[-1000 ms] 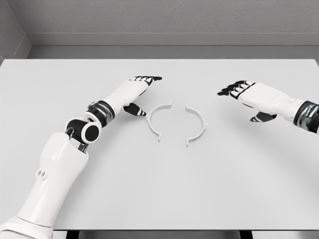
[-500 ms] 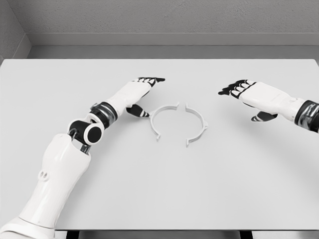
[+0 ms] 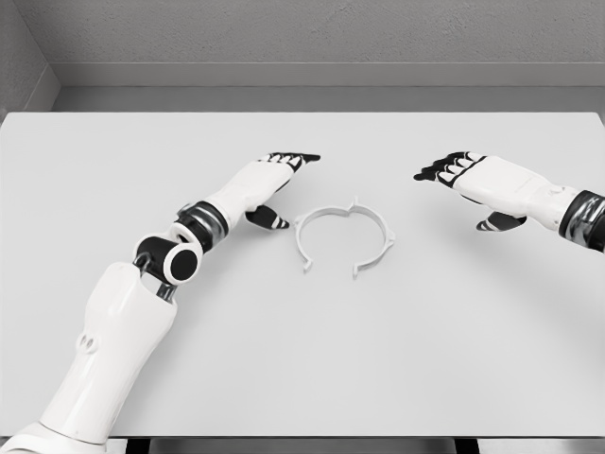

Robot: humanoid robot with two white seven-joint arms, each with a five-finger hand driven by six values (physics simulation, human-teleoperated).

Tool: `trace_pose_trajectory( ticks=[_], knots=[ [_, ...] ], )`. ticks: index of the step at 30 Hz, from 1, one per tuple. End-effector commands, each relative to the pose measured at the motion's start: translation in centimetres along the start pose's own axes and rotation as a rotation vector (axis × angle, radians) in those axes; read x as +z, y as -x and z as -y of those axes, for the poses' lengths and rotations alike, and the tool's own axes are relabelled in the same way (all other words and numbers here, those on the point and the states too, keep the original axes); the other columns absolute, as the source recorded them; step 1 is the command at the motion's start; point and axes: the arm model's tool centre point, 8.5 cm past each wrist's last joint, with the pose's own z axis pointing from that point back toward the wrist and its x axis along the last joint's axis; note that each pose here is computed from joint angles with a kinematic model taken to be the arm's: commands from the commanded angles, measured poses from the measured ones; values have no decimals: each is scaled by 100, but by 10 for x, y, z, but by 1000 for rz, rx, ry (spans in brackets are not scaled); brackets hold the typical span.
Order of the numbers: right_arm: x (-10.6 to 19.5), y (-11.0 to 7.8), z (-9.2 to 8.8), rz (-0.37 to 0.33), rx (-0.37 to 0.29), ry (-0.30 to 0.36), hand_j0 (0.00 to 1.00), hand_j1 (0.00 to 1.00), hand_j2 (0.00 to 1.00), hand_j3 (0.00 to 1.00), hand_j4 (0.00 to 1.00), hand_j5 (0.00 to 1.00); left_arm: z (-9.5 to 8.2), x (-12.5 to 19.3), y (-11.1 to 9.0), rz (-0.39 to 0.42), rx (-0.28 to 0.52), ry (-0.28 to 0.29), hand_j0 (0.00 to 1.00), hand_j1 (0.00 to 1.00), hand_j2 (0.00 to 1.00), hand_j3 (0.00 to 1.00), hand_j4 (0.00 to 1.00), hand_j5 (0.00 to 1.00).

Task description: Assemble PVC drainage pipe clamps

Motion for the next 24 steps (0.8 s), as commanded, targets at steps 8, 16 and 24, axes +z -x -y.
trace_pose_trajectory(
  ticks=[8,16,24],
  knots=[
    [0,0,0,-2,-3,2,100,100,100,100,100,100,-10,13,0,13,-16,-31,100,100,100,100,100,100],
    [0,0,0,1,-4,4,100,100,100,100,100,100,-11,44,8,44,-1,-33,100,100,100,100,100,100],
    [-2,-8,4,22,5,13,100,100,100,100,100,100,-4,43,2,55,-1,-24,100,100,100,100,100,100]
  ],
)
